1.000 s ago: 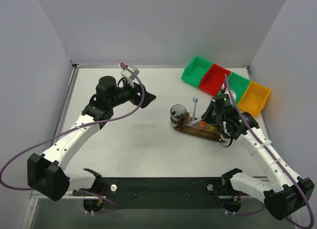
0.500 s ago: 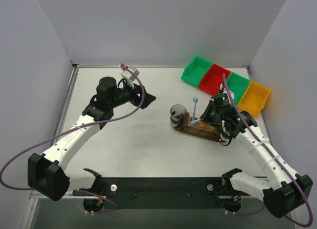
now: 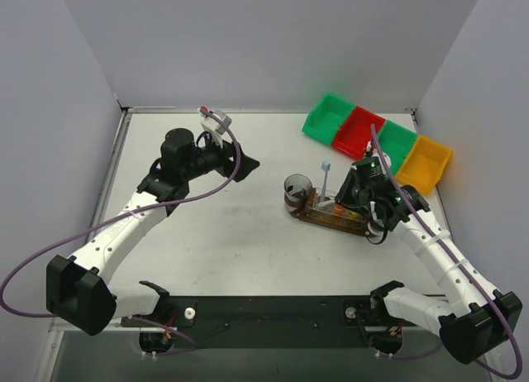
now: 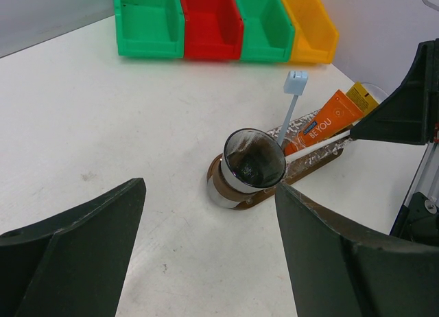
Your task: Prepare toiletry sets of a toothbrush and toothpaste on the tray
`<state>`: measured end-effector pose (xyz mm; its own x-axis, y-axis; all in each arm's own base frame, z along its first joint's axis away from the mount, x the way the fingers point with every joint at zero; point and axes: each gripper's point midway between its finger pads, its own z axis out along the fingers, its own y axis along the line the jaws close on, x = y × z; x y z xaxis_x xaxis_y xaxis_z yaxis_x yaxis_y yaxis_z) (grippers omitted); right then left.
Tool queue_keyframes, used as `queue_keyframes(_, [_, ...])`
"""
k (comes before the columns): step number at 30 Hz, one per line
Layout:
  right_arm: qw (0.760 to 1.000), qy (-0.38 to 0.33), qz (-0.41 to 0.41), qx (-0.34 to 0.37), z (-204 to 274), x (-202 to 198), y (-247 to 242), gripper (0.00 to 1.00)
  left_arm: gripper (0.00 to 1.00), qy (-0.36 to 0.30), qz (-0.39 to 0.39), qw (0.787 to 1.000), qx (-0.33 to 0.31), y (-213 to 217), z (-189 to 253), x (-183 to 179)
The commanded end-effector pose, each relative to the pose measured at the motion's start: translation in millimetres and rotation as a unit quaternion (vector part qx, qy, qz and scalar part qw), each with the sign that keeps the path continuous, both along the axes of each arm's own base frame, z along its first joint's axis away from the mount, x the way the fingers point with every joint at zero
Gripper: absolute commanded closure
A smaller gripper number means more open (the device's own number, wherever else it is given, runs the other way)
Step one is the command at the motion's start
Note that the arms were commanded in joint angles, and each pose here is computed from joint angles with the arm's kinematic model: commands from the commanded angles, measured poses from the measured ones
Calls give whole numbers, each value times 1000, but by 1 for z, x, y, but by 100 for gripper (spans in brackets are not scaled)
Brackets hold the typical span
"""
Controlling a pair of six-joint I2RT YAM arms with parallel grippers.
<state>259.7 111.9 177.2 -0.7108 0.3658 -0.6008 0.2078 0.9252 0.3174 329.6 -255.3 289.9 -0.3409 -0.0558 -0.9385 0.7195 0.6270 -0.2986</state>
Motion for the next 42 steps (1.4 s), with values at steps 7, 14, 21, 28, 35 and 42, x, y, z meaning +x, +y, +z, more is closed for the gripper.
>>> queue_keyframes(7, [1000, 10, -15, -20, -4, -11, -11, 70, 13, -34, -4, 999, -20, -1, 22, 2])
queue_keyframes(14, [999, 9, -20, -25, -3, -10, -13, 64, 13, -34, -4, 999, -20, -1, 21, 2])
queue_keyframes(21, [999, 2, -25, -28, 1, -10, -15, 51, 13, -33, -5, 999, -19, -1, 20, 2])
queue_keyframes(28, [999, -5, -25, -28, 5, -9, -15, 46, 13, -33, -6, 999, -19, -2, 20, 3])
queue_keyframes(35, [999, -22, -31, -30, 18, -7, -19, 42, 13, -33, -6, 999, -19, -2, 20, 2])
queue_keyframes(42, [998, -38, -39, -38, 31, -8, -26, 39, 13, -33, -5, 999, -19, -1, 21, 3])
